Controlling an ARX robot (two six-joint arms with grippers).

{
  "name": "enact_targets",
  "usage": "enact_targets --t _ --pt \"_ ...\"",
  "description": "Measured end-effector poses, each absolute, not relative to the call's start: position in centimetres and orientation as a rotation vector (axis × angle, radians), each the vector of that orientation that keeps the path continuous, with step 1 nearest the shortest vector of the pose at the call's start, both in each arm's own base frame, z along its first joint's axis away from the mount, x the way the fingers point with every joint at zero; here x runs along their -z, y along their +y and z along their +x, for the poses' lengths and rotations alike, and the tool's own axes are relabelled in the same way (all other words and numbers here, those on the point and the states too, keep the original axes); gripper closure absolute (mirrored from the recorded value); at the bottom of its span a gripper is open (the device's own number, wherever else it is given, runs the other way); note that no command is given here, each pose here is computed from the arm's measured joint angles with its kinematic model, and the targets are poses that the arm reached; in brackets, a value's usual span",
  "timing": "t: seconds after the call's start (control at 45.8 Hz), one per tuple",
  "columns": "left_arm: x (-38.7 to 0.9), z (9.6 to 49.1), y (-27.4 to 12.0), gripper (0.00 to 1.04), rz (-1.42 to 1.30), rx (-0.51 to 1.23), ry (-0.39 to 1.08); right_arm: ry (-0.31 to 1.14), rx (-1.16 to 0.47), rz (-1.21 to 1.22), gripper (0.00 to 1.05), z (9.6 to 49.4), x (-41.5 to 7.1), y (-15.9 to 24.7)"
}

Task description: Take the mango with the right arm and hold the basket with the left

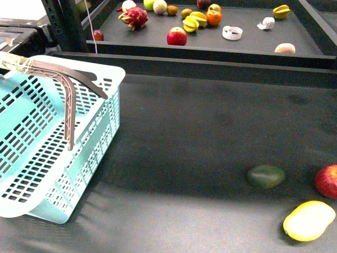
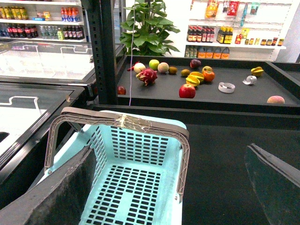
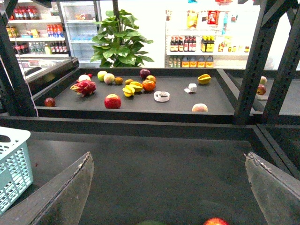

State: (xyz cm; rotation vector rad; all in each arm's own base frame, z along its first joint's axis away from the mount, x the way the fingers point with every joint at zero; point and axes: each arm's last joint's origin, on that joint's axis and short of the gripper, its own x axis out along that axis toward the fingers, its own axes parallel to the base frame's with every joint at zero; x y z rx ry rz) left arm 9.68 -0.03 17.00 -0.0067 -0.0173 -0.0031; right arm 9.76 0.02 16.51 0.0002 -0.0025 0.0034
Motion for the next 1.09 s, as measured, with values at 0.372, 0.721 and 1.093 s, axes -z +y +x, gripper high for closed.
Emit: enact_targets --t 0.372,0.721,1.093 --pt "-16.0 14.4 1.6 0.06 -0.509 -0.158 0.151 -0.002 -0.003 0.0 0.08 9.8 -16.5 0.0" --pt "-13.5 26.2 1.8 0.06 -0.726 -0.172 0.287 -0.002 -0.003 0.0 0.08 9.8 -16.5 0.0" --pt "-11.7 33.1 -1.5 0.06 -0.726 -0.146 0.341 -0.002 -0.003 0.0 0.08 9.8 -16.5 0.0"
